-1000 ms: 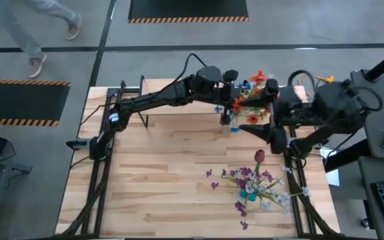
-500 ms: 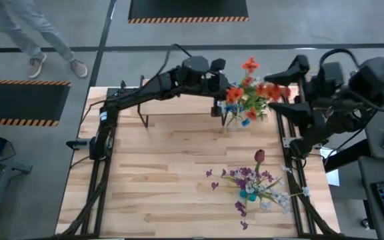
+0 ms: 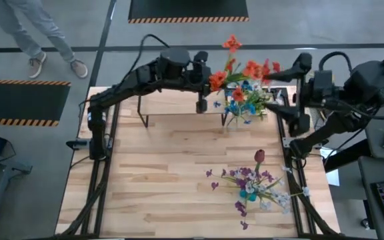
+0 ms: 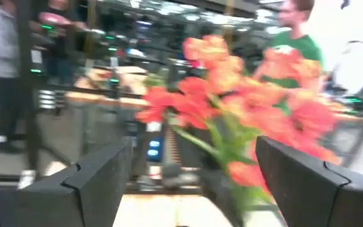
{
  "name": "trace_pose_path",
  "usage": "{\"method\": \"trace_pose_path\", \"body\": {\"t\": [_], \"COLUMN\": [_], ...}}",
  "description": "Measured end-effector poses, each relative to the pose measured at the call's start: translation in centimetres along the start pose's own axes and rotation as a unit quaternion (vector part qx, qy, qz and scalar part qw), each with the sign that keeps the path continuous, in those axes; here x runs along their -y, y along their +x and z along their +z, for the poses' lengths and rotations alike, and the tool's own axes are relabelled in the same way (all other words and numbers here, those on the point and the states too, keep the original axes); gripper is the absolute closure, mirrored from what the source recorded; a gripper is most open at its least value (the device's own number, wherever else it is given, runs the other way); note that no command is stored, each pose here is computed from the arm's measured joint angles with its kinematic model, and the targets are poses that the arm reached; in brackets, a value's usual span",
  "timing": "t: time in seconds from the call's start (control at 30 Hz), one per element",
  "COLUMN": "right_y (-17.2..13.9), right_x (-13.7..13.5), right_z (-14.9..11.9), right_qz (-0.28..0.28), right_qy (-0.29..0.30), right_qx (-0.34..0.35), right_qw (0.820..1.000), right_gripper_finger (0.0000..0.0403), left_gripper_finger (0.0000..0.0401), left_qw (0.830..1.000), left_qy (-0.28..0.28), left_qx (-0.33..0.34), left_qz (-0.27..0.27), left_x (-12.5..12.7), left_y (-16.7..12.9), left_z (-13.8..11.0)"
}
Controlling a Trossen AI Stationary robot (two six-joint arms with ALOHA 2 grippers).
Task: Pick and place flowers into a vace then onto a shelf
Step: Adjust the orange flowers on the transparent flower vase
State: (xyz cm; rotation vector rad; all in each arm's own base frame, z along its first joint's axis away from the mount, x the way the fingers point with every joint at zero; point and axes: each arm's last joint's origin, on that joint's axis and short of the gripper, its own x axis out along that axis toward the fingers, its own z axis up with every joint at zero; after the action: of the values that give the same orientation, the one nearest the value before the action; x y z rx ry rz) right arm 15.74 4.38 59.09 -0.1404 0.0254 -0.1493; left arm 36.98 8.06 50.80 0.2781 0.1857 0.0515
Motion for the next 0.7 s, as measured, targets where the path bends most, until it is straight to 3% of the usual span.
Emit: {"method": "trace_pose_path", "body": {"t": [0.23,0.57,0.7], "right_y": [0.2,3.7,3.5], "right_x": [-0.1,-1.1,-0.4], "right_z": [-1.0,-6.9,-8.6], "right_qz": [-0.017,-0.048,-0.071], "right_qy": [-0.038,-0.084,-0.087], "right_qx": [-0.027,-0.084,-0.047], "right_qw": [0.999,0.992,0.993], "right_gripper_finger": [0.0074,0.0074,0.0074], "left_gripper_finger": [0.0401,0.0401,0.0401], "left_qw": [1.000,0.996,0.990], "left_qy": [-0.022,-0.040,-0.054], "left_qx": [-0.017,-0.078,-0.070], "left_qz": [0.009,0.031,0.106], "left_x": [0.2,1.0,0.9], "left_y": [-3.6,-4.3,-8.6], "left_z": [1.2,-1.2,-1.6]}}
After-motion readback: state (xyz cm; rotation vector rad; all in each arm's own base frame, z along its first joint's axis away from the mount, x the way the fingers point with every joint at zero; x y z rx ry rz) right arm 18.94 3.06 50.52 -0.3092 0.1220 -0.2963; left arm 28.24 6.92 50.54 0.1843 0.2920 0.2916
